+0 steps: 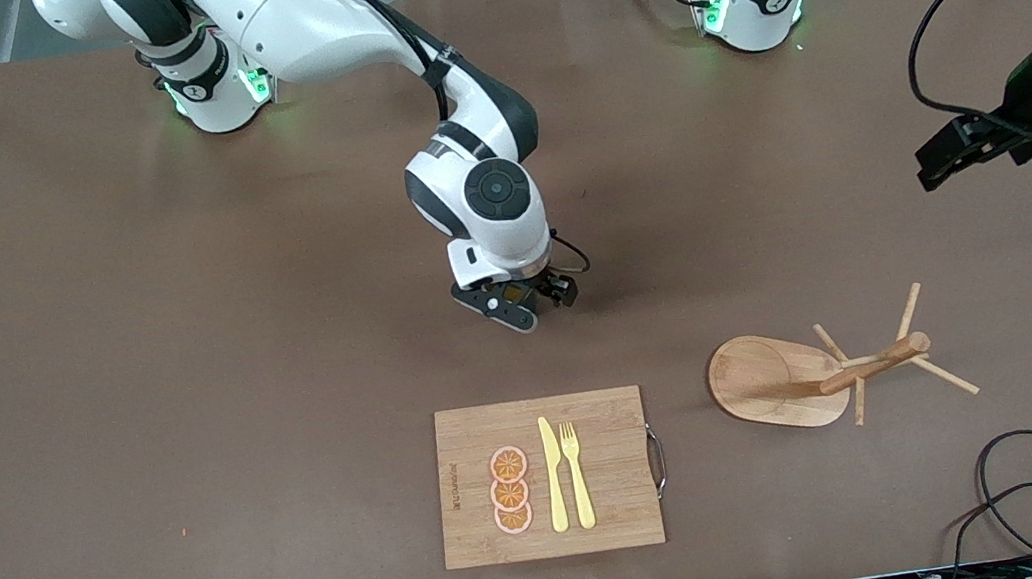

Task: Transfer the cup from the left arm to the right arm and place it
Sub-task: 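Lower the right gripper over the mug rim and grasp it, then carry the mug with the right gripper away from the cutting board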

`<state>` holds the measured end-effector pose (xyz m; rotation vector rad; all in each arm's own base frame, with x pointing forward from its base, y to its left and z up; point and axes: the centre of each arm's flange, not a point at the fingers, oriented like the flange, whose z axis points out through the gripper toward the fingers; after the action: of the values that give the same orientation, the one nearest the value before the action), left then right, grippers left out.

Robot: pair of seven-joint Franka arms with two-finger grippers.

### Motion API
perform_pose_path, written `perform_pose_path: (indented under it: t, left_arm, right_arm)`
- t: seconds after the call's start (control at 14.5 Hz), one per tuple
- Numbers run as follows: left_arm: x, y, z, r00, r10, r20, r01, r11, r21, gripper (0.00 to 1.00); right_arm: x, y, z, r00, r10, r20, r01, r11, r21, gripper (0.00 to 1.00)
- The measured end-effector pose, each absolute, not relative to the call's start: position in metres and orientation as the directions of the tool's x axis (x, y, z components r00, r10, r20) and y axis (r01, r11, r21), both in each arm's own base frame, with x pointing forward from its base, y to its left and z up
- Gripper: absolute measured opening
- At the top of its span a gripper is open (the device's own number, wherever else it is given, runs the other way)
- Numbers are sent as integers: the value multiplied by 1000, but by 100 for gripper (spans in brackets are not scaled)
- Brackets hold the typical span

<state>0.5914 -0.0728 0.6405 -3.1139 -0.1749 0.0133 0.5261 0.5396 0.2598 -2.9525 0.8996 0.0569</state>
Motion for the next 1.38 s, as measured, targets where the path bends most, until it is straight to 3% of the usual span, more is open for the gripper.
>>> perform_pose_path:
  t: [0.28,0.55,0.69,0.96,1.38]
  left_arm:
    - [578,-66,636,996,89,-30,88,-995,-42,100]
    - [562,-61,640,997,75,-34,73,-996,-52,100]
    - [555,-59,647,997,71,-24,70,-996,-54,100]
    - [543,-57,650,998,59,-25,58,-997,-59,100]
    - [535,-57,648,998,29,-60,25,-998,-65,100]
  right_arm:
    - [526,539,253,871,-488,-45,-490,-871,-37,47]
    - [530,536,255,891,-453,-38,-454,-890,-41,9]
    - [530,536,256,898,-437,-39,-439,-898,-34,4]
    - [547,510,262,941,-336,-46,-334,-942,41,4]
    - [662,339,343,989,-144,-21,-144,-989,15,4]
